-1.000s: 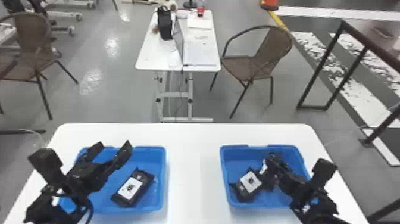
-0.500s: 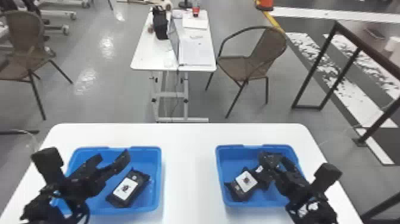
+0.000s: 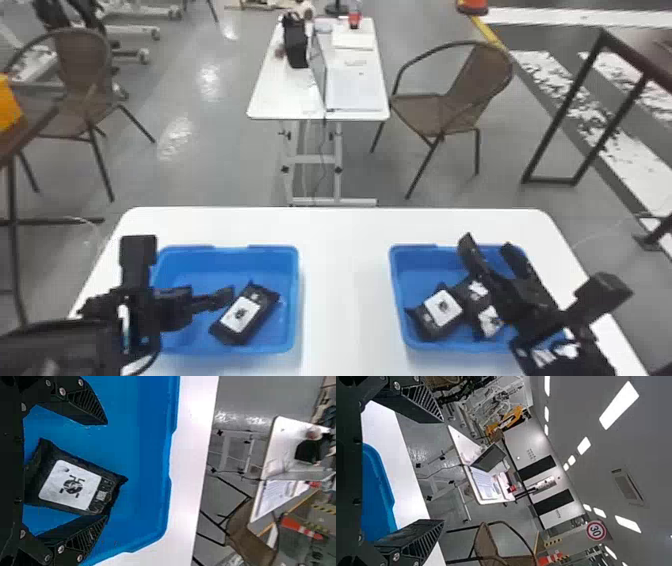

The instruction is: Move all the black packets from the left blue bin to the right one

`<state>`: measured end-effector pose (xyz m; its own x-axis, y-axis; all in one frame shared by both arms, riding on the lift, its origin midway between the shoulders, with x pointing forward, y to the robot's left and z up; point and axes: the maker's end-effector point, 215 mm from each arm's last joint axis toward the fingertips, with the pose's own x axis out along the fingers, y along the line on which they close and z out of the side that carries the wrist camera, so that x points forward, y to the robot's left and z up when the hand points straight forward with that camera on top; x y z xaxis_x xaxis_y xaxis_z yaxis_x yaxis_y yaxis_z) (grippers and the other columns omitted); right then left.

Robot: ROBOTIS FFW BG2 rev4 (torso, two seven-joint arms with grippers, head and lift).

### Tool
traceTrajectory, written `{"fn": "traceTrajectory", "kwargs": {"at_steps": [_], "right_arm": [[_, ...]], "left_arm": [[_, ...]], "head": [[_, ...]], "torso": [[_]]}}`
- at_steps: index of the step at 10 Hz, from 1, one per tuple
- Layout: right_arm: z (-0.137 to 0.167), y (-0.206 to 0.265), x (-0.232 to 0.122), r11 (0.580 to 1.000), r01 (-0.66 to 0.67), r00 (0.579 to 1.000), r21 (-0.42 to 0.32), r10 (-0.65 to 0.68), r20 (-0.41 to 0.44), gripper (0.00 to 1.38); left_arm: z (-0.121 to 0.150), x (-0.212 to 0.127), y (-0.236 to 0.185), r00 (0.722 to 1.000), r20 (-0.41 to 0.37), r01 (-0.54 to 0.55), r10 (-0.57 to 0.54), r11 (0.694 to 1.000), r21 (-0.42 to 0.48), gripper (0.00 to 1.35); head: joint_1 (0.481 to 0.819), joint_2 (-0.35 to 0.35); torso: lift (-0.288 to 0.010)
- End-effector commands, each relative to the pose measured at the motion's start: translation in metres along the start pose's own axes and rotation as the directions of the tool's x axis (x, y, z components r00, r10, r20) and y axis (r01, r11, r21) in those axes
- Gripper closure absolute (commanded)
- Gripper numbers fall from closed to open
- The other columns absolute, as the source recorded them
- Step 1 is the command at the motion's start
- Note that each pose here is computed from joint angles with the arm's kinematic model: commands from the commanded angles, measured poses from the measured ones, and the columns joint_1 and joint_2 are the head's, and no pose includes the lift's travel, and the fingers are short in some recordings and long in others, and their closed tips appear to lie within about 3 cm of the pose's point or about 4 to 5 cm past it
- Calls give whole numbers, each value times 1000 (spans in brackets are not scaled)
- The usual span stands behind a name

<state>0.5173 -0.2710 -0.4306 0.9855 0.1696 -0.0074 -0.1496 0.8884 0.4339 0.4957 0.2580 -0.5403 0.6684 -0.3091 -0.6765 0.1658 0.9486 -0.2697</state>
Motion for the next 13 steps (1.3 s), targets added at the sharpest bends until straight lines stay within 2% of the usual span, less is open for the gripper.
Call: {"fn": "traceTrajectory", "kwargs": {"at_steps": [1, 3, 6, 10, 11, 12, 13], "right_arm": [[4, 9, 1, 1000, -18, 1000, 15, 18, 13, 128], [2, 19, 5, 999, -38, 999, 31, 37, 15, 128], [-3, 28, 8, 997, -54, 999, 48, 53, 10, 130], [-1, 43, 16, 994, -89, 996, 70, 88, 21, 130], [-1, 43, 16, 994, -89, 996, 70, 88, 21, 130], [-1, 45, 17, 993, -93, 996, 72, 92, 21, 130], [-1, 45, 17, 992, -96, 995, 76, 94, 23, 130]], "left_arm": [[-7, 13, 6, 993, -115, 34, -29, 998, 45, 214], [-12, 27, 0, 969, -237, 101, -68, 986, 132, 214], [-32, 44, -13, 924, -365, 188, -111, 965, 181, 214], [-65, 51, -14, 870, -476, 234, -131, 958, 164, 243], [-73, 53, -13, 859, -495, 238, -131, 958, 159, 377], [-73, 55, -9, 859, -499, 233, -115, 955, 182, 668], [-62, 61, -9, 882, -454, 248, -129, 945, 213, 869]], "head": [[695, -17], [695, -18], [695, -13], [695, -12], [695, -8], [695, -6], [695, -3]], "torso": [[0], [0], [0], [0], [0], [0], [0]]}}
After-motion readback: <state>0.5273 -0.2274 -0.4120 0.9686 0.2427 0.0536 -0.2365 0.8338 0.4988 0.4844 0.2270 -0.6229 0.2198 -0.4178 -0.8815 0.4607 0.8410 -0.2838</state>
